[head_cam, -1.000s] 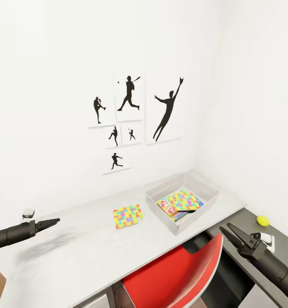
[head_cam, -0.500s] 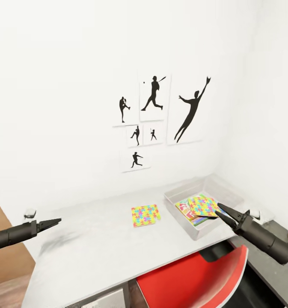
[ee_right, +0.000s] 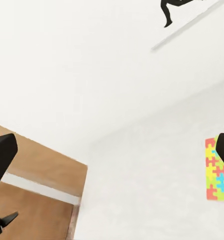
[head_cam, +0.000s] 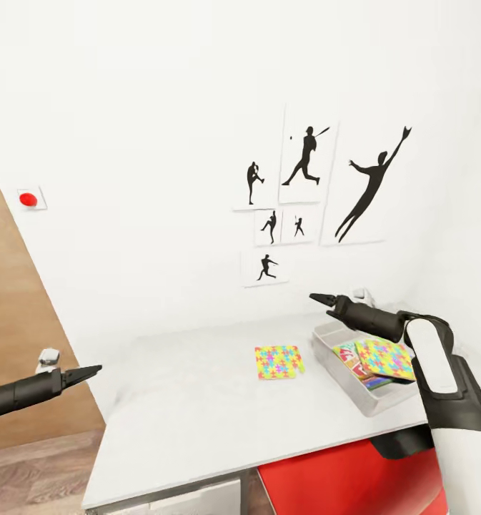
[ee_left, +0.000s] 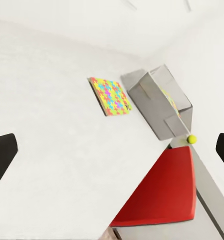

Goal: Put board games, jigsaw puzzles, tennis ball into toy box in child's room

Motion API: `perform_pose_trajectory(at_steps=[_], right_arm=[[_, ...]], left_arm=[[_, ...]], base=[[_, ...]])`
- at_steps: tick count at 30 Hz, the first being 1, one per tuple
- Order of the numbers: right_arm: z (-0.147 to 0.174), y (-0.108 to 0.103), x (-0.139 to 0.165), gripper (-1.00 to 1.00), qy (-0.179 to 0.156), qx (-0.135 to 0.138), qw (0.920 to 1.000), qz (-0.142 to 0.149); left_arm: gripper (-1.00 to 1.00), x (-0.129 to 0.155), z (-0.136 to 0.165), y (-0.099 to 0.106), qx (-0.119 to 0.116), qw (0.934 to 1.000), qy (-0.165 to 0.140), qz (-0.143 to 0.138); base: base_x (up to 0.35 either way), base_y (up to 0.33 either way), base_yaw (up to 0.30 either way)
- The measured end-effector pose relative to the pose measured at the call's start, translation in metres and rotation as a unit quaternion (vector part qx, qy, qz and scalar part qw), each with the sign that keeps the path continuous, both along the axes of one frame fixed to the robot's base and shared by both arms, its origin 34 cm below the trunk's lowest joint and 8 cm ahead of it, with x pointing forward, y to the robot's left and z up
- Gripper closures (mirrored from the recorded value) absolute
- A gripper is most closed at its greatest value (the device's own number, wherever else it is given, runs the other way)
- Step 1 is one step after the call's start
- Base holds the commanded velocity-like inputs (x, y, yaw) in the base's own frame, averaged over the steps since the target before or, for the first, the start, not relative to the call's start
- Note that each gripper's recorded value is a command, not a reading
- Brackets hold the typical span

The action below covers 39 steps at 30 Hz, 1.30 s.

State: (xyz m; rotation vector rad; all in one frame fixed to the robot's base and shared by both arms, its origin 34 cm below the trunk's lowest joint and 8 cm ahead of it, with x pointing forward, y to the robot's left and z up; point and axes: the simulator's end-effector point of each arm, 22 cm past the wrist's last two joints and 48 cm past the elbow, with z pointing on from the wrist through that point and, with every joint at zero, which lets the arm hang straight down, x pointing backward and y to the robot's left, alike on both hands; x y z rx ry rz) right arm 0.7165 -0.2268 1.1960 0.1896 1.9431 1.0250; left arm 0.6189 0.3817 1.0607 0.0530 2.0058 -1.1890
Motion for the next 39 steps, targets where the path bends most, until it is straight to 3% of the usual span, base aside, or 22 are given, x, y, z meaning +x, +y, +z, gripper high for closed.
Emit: perform_pose_trajectory(at_steps=[4,9,23,31,34,39], right_arm=[[-0.013,-0.008,0.02,-1.0,0.032,-0.02,0.9991,-0.02],[-0.022,-0.014,0.024,-1.0,0.048,-0.032,0.9978,-0.032],[-0.029,-0.022,0.024,-1.0,0.056,-0.045,0.9966,-0.04],[-0.039,-0.03,0.026,-1.0,0.073,-0.067,0.9933,-0.061],[-0.047,-0.034,0.027,-1.0,0.086,-0.08,0.9906,-0.071],[-0.071,-0.037,0.029,-1.0,0.124,-0.132,0.9797,-0.086]], left_arm=[[-1.0,0.0,0.0,0.001,0.001,1.0,0.0,0.001],[-1.0,0.0,0.0,0.002,0.001,1.0,0.0,0.001],[-1.0,0.0,0.0,0.003,0.002,1.0,0.0,0.001],[-1.0,0.0,0.0,0.004,0.003,1.0,0.0,0.002],[-1.0,0.0,0.0,0.004,0.003,1.0,0.0,0.002],[-1.0,0.0,0.0,0.004,0.003,1.0,0.0,0.002]], base=[[0.0,0.016,0.258],[0.075,0.137,0.09],[0.095,0.08,0.007],[0.01,0.029,0.0],[0.001,0.085,0.0],[0.0,0.028,0.0]])
